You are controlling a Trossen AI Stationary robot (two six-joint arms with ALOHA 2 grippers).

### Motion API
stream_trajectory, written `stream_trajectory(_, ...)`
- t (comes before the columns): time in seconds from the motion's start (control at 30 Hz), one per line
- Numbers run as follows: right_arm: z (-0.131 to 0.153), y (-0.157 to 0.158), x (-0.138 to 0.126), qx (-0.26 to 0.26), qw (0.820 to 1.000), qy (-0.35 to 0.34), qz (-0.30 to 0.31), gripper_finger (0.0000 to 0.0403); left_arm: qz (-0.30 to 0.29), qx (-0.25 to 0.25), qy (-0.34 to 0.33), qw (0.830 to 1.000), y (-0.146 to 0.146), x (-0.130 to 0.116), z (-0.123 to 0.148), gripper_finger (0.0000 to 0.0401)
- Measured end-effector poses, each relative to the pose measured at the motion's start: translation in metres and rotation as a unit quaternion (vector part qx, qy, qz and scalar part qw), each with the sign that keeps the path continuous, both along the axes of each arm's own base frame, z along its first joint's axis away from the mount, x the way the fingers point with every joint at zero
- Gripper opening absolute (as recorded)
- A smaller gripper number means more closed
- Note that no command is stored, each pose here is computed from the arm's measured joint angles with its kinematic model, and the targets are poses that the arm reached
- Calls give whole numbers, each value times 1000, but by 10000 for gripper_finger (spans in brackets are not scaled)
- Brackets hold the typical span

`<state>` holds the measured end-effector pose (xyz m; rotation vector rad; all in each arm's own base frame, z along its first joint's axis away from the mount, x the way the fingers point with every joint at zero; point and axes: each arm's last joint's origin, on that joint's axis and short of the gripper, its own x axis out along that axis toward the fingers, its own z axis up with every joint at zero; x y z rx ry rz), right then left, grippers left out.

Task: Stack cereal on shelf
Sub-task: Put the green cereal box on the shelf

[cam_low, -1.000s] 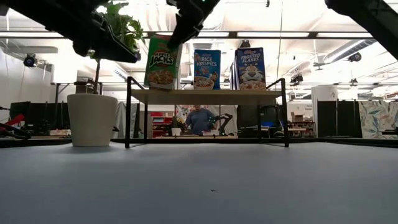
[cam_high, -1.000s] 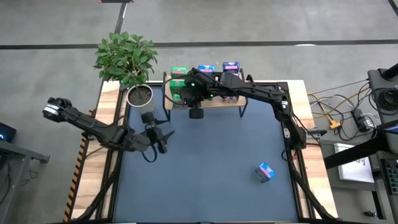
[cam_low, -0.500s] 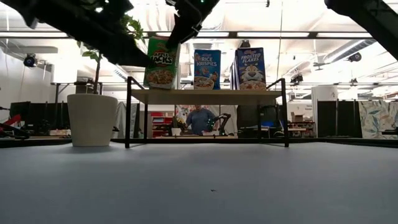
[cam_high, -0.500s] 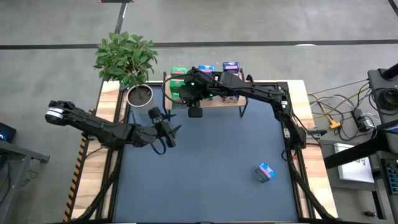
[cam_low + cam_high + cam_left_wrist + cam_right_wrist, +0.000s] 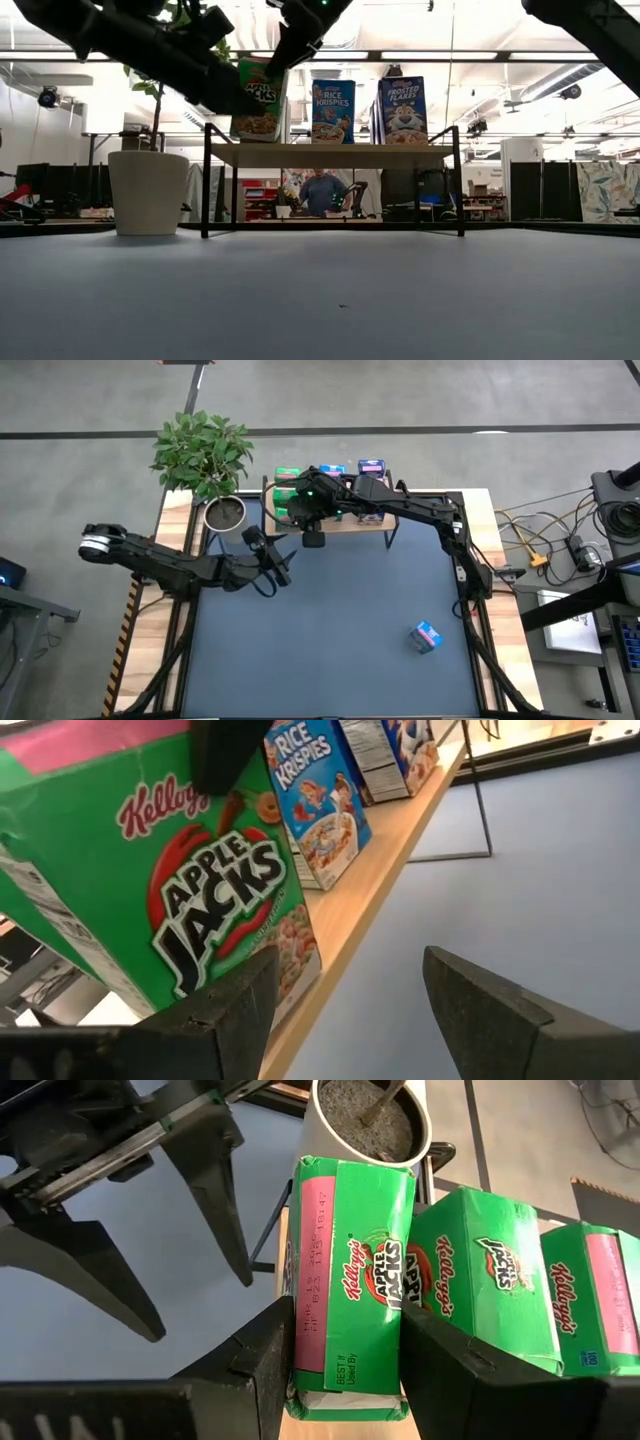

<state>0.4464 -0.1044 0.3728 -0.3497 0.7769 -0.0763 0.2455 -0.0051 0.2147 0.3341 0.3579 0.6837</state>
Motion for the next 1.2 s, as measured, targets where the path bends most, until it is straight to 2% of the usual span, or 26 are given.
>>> stream_trajectory(0.23,0,0,0,4,1000,-2,-2,153,2,-4,-2,1000,0,0,-1,231)
stream_trajectory(0.6,1,0,0,7,1000,-4,-5,204,11,-17,-14,1000,3,1,-2,231)
stream_trajectory(0.83,4,0,0,8,1000,-13,-8,207,20,-24,-29,999,6,2,0,231)
stream_trajectory(1.2,44,10,-30,-3,999,-48,-2,206,27,-33,-46,998,8,2,1,231)
